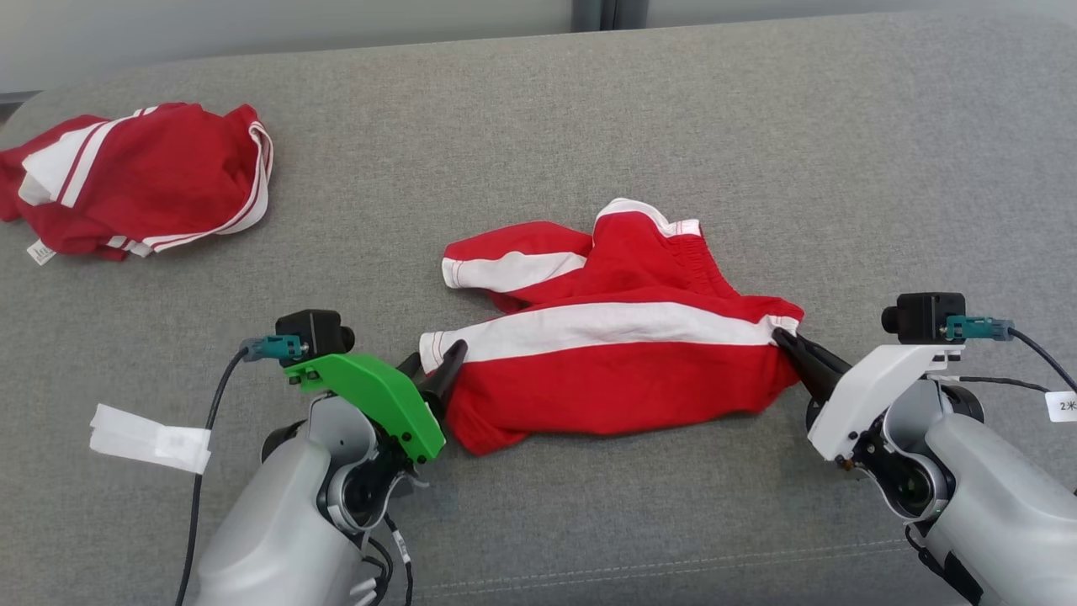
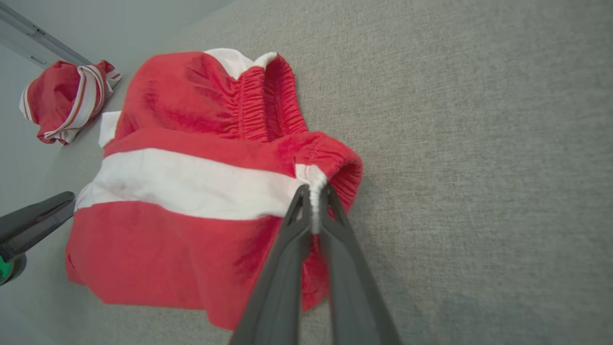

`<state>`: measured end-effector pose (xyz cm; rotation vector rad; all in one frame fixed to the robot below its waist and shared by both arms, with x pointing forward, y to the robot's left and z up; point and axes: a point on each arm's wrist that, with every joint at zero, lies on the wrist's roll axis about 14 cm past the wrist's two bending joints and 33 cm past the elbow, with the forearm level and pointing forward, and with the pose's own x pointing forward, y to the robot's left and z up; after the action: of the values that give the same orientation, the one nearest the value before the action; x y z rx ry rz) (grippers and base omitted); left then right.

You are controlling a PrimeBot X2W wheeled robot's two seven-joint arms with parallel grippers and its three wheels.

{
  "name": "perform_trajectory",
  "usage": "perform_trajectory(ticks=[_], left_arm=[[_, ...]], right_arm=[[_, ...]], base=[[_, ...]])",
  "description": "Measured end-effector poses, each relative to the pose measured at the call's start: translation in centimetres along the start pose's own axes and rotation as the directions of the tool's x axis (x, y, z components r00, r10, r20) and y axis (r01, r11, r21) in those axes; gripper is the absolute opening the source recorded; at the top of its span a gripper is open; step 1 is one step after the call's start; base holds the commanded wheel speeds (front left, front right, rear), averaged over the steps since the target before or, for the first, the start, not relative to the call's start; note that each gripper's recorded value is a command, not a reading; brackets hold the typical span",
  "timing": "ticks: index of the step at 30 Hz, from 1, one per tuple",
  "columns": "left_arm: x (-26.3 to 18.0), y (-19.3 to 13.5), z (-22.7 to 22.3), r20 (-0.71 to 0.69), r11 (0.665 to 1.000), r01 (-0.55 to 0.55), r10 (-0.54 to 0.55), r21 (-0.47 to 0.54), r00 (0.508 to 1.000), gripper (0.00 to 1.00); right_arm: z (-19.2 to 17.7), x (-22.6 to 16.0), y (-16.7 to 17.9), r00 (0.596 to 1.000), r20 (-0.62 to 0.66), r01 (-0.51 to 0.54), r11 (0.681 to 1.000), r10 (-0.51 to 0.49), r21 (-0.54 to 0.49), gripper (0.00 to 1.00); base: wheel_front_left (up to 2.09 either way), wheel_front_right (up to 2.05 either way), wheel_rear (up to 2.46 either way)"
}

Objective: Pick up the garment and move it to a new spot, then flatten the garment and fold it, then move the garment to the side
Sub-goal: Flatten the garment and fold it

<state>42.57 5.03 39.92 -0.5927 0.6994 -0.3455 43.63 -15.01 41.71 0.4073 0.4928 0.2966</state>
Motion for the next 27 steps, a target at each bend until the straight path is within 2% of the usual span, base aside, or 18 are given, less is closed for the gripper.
perform_trajectory(ticks=[12, 13, 15, 18, 19, 20, 27], left_arm=[[1.2, -0.5, 0.3, -0.013, 1.0, 0.02, -0.02, 0.018, 1.0, 1.0], [1.2, -0.4, 0.3, -0.016, 1.0, 0.019, -0.019, 0.018, 1.0, 0.95], [1.3, -0.4, 0.3, -0.017, 1.0, 0.018, -0.018, 0.018, 1.0, 0.54], [1.4, -0.4, 0.6, -0.013, 1.0, 0.02, -0.019, 0.02, 1.0, 0.35], [1.4, -0.4, 0.7, -0.007, 1.0, 0.02, -0.02, 0.018, 1.0, 0.15], [1.5, -0.4, 0.8, -0.004, 1.0, 0.022, -0.022, 0.017, 1.0, 0.0], [1.4, -0.9, 1.9, 0.05, 0.999, 0.049, -0.049, 0.005, 0.998, 0.0]], right_arm=[[-0.4, 0.3, -0.5, 1.0, -0.002, 0.008, 1.0, -0.008, 0.014, 0.0], [-0.4, 0.3, -0.5, 1.0, -0.002, 0.009, 1.0, -0.009, 0.016, 0.0], [-0.3, 0.4, -0.5, 1.0, 0.001, 0.01, 1.0, -0.01, 0.017, 0.0], [-0.2, 0.6, -0.5, 1.0, 0.006, 0.008, 1.0, -0.008, 0.018, 0.0], [-0.2, 0.6, -0.5, 1.0, 0.005, 0.008, 1.0, -0.008, 0.018, 0.0], [-0.2, 0.6, -0.6, 1.0, 0.004, 0.008, 1.0, -0.008, 0.018, 0.0], [0.5, 0.7, -0.5, 0.999, 0.036, 0.001, 1.0, -0.002, 0.018, 0.0]], base=[[0.0, 0.0, 0.0], [0.0, 0.0, 0.0], [0.0, 0.0, 0.0], [0.0, 0.0, 0.0], [0.0, 0.0, 0.0], [0.0, 0.0, 0.0], [0.0, 0.0, 0.0]])
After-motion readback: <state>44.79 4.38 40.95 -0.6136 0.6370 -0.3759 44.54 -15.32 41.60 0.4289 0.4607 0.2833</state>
